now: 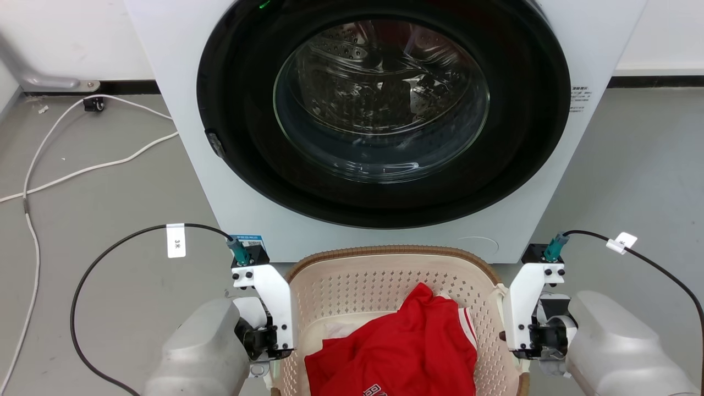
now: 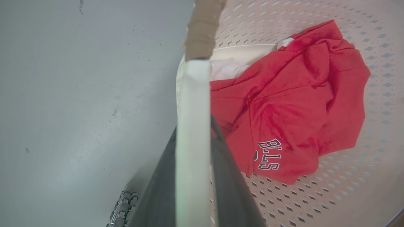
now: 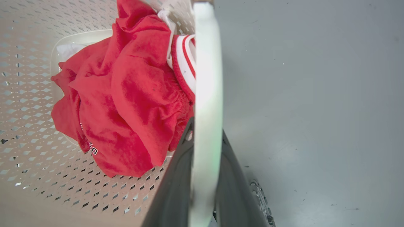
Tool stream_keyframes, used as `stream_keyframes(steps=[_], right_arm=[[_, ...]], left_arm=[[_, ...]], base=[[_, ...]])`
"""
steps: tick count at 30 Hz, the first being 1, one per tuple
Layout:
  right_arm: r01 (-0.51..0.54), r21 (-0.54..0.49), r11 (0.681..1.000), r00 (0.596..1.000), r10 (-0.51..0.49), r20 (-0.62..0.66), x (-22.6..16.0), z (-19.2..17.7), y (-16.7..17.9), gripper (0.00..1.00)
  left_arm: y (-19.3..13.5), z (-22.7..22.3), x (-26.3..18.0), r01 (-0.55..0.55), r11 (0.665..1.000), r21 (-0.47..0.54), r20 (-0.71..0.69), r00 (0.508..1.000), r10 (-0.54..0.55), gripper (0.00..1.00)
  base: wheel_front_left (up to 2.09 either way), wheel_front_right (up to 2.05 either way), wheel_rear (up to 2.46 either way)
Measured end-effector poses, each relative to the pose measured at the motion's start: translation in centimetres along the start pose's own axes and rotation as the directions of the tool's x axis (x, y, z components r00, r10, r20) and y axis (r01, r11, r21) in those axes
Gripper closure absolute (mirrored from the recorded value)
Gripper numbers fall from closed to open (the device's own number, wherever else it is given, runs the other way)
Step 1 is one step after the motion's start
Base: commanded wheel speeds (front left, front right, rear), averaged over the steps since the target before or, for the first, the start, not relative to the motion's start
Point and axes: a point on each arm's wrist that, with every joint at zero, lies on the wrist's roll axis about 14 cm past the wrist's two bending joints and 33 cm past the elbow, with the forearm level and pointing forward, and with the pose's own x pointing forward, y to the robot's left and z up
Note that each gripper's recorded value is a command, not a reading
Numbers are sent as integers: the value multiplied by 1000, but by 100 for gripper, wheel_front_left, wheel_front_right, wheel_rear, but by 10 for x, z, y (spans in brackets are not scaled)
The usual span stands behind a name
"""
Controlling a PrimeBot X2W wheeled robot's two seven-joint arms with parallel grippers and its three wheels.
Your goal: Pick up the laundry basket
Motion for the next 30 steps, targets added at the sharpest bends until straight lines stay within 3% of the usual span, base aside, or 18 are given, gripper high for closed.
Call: stream_keyframes(steps=[30], right_arm=[[1, 17, 1000, 1000, 0, -17, 1, -4, -2, 100]], left_arm=[[-2, 1, 4, 7, 1000, 1, 8, 1000, -7, 100]], base=[[0, 0, 0]])
